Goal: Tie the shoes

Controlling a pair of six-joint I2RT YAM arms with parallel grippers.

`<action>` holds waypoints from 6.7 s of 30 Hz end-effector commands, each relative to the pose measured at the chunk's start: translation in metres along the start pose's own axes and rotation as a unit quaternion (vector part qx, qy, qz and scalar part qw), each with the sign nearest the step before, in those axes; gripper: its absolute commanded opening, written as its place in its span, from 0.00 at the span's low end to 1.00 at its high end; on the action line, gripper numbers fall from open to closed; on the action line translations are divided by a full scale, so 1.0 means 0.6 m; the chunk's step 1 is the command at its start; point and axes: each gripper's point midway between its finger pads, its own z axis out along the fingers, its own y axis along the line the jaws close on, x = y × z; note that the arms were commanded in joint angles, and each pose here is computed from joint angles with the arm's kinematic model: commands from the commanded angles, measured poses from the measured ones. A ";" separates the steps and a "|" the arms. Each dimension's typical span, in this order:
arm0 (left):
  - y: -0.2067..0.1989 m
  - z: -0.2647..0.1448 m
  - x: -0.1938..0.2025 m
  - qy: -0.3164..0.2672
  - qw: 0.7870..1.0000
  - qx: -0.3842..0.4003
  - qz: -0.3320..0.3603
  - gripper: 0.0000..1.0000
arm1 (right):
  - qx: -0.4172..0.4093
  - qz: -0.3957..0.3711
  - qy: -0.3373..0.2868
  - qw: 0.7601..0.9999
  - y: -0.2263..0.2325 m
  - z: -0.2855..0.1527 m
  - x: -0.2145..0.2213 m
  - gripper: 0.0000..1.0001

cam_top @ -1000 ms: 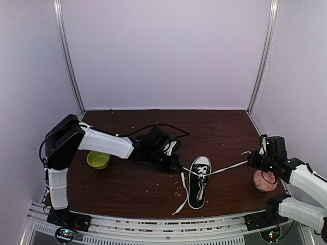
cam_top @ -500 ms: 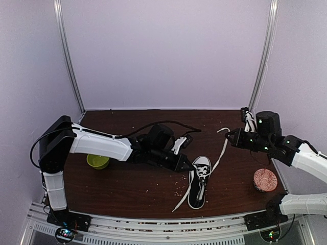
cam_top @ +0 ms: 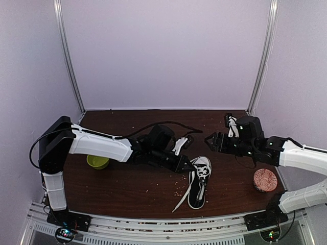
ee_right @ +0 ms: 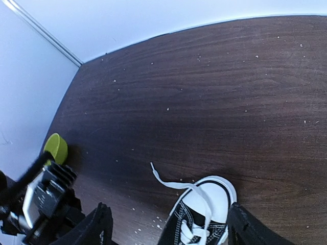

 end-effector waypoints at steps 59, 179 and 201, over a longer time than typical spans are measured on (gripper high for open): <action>0.013 -0.077 -0.067 -0.008 0.996 -0.088 0.020 0.57 | 0.050 -0.245 -0.006 0.968 0.022 0.040 0.159 0.00; -0.038 -0.076 -0.059 -0.051 0.995 0.000 -0.089 0.51 | -0.066 -0.161 0.003 0.985 0.054 0.045 0.185 0.00; -0.019 0.012 -0.054 -0.006 0.992 0.042 -0.123 0.14 | -0.097 -0.177 0.009 0.979 0.065 0.039 0.195 0.00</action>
